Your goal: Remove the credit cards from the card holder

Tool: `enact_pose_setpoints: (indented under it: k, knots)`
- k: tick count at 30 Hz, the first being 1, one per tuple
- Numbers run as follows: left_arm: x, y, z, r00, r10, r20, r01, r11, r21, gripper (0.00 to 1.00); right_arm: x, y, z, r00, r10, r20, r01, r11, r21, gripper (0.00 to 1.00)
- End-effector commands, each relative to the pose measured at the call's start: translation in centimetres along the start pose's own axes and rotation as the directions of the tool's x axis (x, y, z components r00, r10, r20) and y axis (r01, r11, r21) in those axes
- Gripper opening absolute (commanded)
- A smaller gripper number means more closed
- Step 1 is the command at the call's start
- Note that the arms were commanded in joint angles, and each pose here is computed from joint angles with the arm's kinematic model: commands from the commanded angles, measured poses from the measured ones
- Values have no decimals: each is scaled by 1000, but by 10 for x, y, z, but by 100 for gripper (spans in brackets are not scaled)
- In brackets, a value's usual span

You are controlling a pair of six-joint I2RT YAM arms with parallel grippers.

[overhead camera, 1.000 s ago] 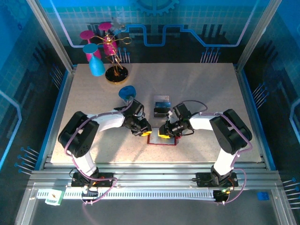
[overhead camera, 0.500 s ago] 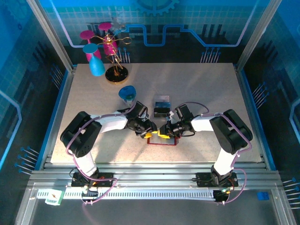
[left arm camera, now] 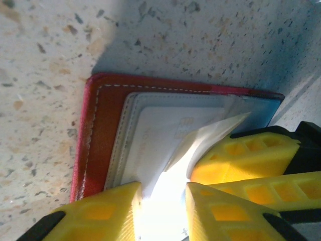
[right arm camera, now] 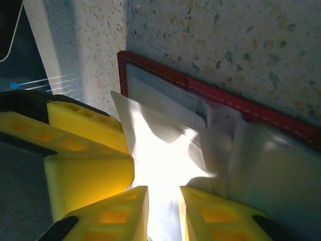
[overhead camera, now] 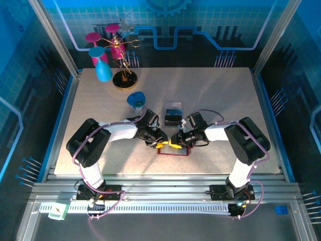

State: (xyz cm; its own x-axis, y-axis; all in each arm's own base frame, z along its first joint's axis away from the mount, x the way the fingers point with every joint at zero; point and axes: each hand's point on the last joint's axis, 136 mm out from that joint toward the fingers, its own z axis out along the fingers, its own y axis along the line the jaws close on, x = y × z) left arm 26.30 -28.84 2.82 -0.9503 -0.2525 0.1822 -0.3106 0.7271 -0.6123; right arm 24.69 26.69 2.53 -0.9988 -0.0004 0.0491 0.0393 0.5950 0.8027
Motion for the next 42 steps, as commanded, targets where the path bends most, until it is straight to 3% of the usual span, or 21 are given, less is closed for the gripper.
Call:
enact_pose_setpoints:
  k: [1,10,16,29,42]
  knots:
    - [6,-2,7,999,-7,-33,7,1000,12,25,13,-24,2,996,84,-26,-82,995,60,23]
    - [7,-4,5,1000,-2,-28,2,1000,10,9,9,-13,-5,998,68,-7,-68,997,45,23]
    - [6,-6,0,1000,15,-17,-14,1000,3,3,1,11,-26,999,32,33,-33,999,35,28]
    - [8,-18,-28,996,83,29,-83,996,-28,1,-16,23,-98,985,-10,171,-6,996,92,30]
    - [15,-26,-38,994,104,33,-103,994,-19,4,-18,16,-108,983,4,182,-22,995,95,30]
